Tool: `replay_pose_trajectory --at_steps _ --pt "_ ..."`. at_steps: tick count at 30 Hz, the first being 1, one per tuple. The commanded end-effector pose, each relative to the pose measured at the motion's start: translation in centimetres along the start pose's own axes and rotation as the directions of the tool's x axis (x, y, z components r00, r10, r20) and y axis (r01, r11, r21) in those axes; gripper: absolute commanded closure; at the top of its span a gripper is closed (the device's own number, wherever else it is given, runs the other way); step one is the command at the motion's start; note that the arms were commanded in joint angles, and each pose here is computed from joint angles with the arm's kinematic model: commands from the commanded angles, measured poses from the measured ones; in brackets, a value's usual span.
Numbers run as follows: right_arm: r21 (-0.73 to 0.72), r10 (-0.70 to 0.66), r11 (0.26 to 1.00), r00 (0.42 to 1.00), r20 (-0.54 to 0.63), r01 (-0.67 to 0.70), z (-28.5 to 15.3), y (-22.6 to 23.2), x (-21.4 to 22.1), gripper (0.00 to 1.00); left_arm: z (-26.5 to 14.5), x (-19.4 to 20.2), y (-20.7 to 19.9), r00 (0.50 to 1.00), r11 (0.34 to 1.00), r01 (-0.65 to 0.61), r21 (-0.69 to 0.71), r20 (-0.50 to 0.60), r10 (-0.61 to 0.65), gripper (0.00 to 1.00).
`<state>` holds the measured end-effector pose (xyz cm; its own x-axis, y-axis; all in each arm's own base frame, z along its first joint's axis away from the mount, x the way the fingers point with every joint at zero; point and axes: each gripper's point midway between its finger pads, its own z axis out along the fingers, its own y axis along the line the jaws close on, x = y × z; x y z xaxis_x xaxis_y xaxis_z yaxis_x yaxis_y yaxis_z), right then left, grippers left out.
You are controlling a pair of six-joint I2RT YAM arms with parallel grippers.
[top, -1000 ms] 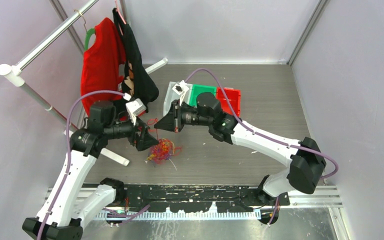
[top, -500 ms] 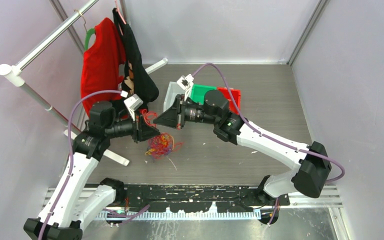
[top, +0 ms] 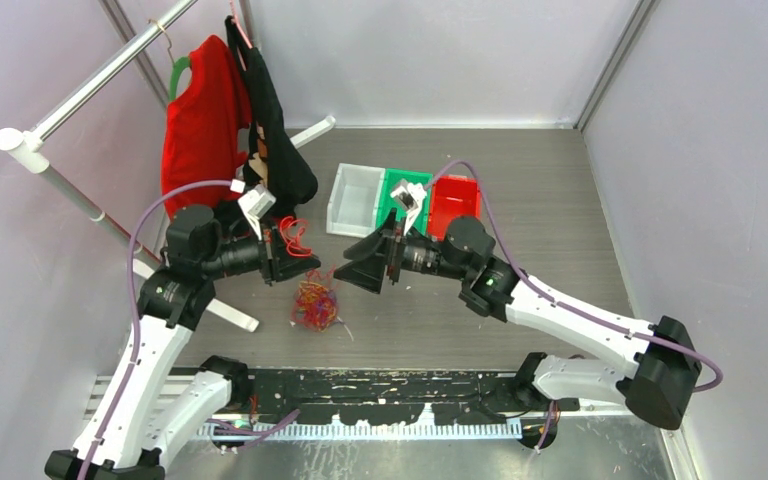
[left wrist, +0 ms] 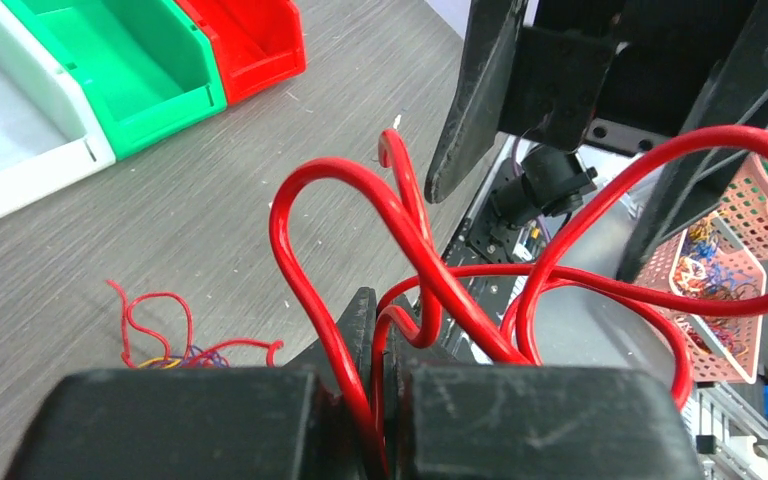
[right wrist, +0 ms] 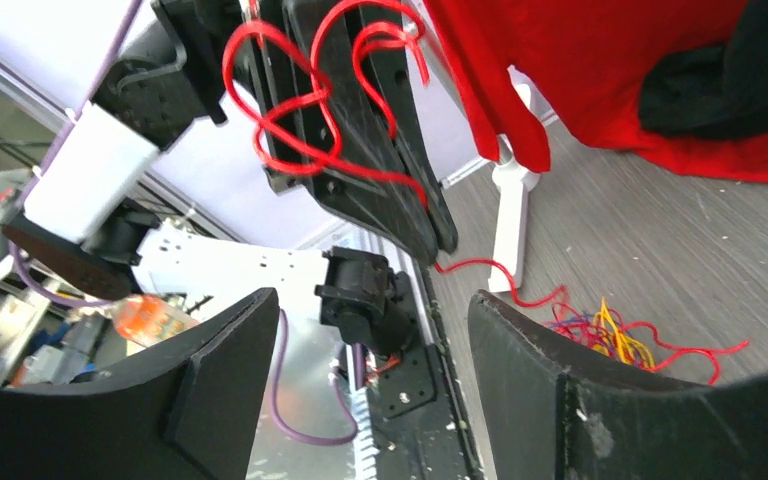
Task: Untangle the cables
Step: Untie the cable.
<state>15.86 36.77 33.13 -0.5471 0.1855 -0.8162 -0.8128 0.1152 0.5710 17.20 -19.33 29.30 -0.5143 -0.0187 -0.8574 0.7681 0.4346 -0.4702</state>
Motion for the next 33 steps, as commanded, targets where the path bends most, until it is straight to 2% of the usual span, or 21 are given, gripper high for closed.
replay_pose_trajectory --at_steps 1,4,12,15,20,26,33 --pt "-0.025 -0.141 0.989 0.986 0.084 0.143 -0.5 0.1 -0.9 0.25 -0.5 -3.4 -2.5 0.996 0.996 -0.057 0.065 0.077 0.052 1.0" --pt "-0.059 -0.158 0.985 0.985 0.071 0.162 0.5 0.0 -0.4 0.25 -0.5 -4.7 -3.1 0.994 0.995 -0.064 0.079 0.095 0.057 1.0" --pt "-0.04 -0.283 0.957 0.957 0.067 0.286 4.3 -0.2 -0.3 0.24 -1.1 -7.8 -5.0 0.989 0.992 -0.073 0.106 0.136 0.059 1.0" --pt "0.001 -0.304 0.952 0.949 0.077 0.305 5.6 -1.0 -0.2 0.26 -1.5 -8.7 -5.8 0.987 0.989 -0.085 0.119 0.149 0.067 1.0" --pt "0.051 -0.282 0.959 0.957 0.07 0.279 7.3 -2.9 1.0 0.34 -2.1 -10.4 -7.3 0.981 0.984 -0.111 0.139 0.174 0.086 1.0" --pt "0.071 -0.241 0.969 0.969 0.047 0.238 8.2 -4.1 3.4 0.36 -3.3 -13.5 -9.7 0.963 0.97 -0.186 0.158 0.225 0.148 1.0" --pt "0.096 -0.191 0.978 0.981 0.035 0.187 8.4 -5.4 5.1 0.4 -5.1 -17.9 -12.8 0.914 0.939 -0.31 0.146 0.316 0.253 1.0"
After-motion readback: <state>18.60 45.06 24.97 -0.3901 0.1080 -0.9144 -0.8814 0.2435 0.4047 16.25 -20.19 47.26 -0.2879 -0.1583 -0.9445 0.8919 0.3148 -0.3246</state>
